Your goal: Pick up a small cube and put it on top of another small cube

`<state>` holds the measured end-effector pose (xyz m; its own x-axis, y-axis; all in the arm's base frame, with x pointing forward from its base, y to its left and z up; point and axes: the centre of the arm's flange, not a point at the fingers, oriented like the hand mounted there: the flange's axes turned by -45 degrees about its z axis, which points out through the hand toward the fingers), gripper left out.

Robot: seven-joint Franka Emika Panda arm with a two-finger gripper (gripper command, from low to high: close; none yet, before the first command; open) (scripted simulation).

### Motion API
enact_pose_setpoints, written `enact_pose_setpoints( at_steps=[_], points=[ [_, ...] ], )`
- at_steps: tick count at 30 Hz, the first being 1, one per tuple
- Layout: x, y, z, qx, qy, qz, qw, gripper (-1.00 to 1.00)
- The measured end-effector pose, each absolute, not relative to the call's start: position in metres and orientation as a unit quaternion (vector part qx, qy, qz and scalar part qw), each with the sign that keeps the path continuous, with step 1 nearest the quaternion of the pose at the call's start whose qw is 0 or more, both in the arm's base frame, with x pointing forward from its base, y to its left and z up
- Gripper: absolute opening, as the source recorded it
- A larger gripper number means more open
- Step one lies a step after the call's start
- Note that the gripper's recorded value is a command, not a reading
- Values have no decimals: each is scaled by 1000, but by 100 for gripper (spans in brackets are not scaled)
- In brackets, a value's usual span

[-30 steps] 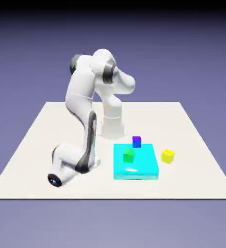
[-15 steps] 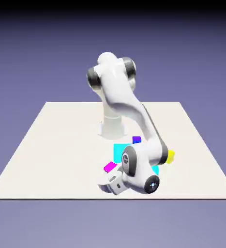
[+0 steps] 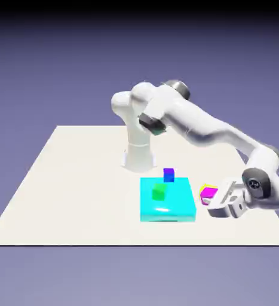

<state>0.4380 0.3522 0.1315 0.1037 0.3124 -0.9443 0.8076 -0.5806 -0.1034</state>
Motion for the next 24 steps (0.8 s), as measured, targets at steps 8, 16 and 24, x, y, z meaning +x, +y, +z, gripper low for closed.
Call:
enact_pose_setpoints(
  at_steps=[8,16,24],
  points=[
    [358,401,120,683,347,-576,284,-100],
    [329,402,106,674,361,-569,303,-100],
    [327,371,97,686,352,-566,290,100]
  ],
)
